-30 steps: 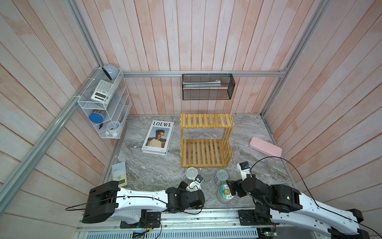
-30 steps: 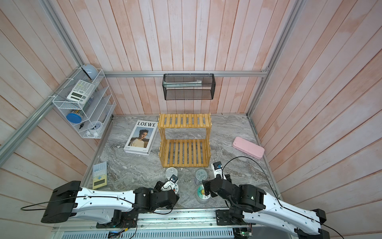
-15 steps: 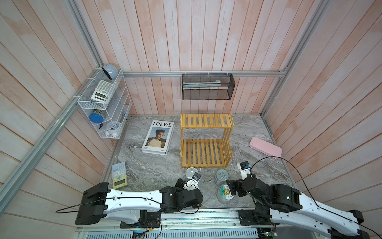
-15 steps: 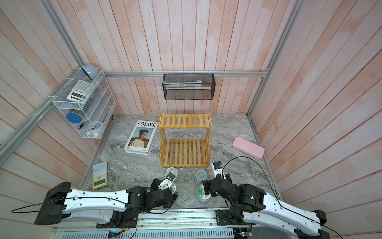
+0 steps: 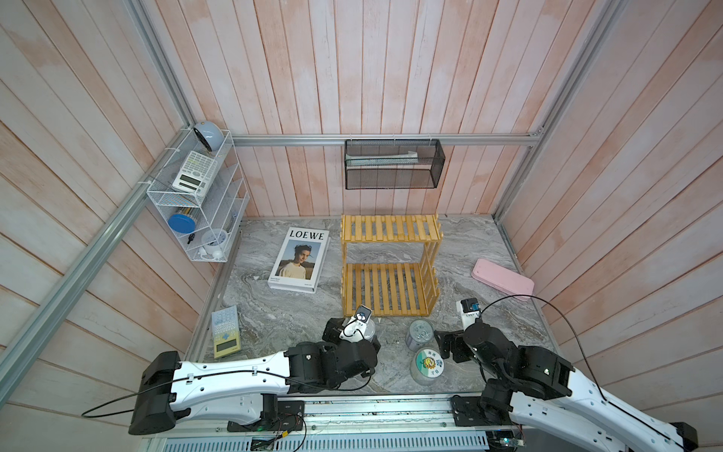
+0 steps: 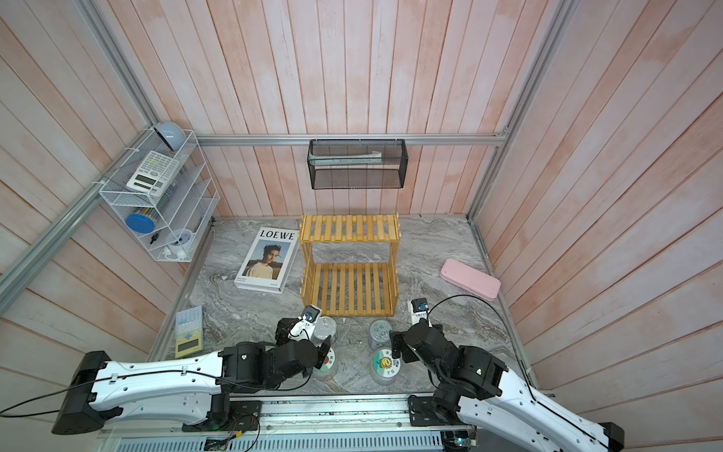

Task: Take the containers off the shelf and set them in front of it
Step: Reset both arms

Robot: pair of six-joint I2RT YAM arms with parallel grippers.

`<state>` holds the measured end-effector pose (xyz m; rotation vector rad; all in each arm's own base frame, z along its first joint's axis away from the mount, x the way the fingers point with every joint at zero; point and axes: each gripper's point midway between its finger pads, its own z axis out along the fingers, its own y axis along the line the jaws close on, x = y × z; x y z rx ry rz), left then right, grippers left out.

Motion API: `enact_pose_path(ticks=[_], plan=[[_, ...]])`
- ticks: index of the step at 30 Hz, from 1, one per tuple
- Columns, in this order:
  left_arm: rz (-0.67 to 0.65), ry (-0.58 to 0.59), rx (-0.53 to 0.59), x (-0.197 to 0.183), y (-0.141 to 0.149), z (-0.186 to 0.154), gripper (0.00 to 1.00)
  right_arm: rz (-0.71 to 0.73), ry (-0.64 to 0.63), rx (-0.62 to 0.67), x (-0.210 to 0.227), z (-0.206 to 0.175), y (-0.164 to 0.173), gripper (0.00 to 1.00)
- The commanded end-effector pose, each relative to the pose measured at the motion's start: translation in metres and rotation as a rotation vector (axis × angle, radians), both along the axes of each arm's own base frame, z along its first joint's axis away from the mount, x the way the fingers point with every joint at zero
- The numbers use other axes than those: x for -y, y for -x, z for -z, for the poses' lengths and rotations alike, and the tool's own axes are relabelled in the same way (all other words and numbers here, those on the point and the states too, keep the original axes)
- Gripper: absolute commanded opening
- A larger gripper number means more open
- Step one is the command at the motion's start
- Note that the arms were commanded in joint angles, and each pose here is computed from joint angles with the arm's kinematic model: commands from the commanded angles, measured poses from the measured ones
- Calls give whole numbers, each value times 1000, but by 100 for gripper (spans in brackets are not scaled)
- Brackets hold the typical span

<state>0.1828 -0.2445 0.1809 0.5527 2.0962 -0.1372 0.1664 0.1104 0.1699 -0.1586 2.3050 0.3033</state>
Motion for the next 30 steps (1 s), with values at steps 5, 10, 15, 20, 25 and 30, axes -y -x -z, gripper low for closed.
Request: enact_pose_path(ticks=[5, 10, 15, 20, 25, 30], plan=[[-249, 66, 123, -50, -58, -43, 100, 96, -94, 57, 13, -24, -36, 98], [-445, 102, 196, -98, -94, -59, 100, 210, -151, 51, 35, -19, -73, 98], [-558, 185, 241, -137, -120, -61, 100, 312, -160, 59, 61, -10, -103, 98], [-612, 181, 226, -163, -142, -42, 100, 387, -106, 100, 81, -10, -126, 98], [-658, 174, 237, -186, -167, -27, 100, 455, -6, 119, 103, 4, -146, 98], [-654, 80, 243, -199, -189, -5, 100, 568, 91, 146, 130, 14, -161, 98]])
